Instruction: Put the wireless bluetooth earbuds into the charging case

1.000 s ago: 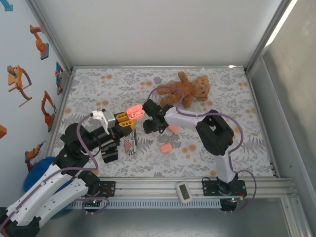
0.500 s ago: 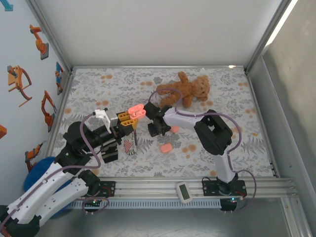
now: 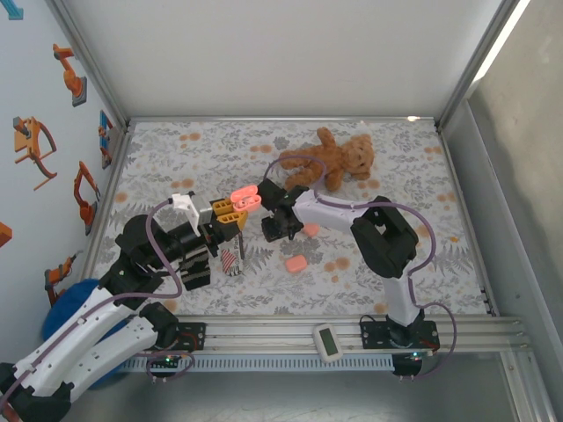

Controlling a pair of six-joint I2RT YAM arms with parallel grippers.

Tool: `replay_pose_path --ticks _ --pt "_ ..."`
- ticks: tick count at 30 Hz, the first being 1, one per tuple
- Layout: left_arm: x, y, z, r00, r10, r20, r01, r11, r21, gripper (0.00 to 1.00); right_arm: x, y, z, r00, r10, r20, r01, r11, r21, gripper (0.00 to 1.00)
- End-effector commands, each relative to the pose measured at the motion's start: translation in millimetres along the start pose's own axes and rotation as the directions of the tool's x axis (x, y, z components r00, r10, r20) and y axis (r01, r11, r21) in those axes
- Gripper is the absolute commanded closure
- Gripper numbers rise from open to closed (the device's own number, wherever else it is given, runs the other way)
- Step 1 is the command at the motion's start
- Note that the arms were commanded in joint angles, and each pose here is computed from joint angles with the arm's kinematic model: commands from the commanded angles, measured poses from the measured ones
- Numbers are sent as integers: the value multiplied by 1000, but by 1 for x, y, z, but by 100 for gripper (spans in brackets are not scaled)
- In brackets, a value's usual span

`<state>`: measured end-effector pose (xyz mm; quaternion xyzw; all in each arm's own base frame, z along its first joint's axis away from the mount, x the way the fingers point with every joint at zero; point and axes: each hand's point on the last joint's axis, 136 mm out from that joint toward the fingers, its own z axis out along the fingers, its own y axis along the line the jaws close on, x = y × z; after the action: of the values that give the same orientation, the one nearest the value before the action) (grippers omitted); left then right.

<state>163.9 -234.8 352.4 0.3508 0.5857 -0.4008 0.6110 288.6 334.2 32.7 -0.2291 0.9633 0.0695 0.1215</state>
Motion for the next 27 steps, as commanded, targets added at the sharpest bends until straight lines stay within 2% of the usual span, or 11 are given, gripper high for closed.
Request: replay_pose_path --ticks 1,23,27 --pt "-22 -4 -4 997 44 58 -44 999 3 100 -18 8 -15 999 -2 53 4 999 -37 50" --pt "-21 -3 -1 998 54 43 -54 999 1 100 -22 8 22 1000 -14 5 14 1000 -11 59" --pt "-20 -2 -2 998 53 43 -53 999 -3 100 -21 7 24 1000 -14 -1 14 1000 -10 67"
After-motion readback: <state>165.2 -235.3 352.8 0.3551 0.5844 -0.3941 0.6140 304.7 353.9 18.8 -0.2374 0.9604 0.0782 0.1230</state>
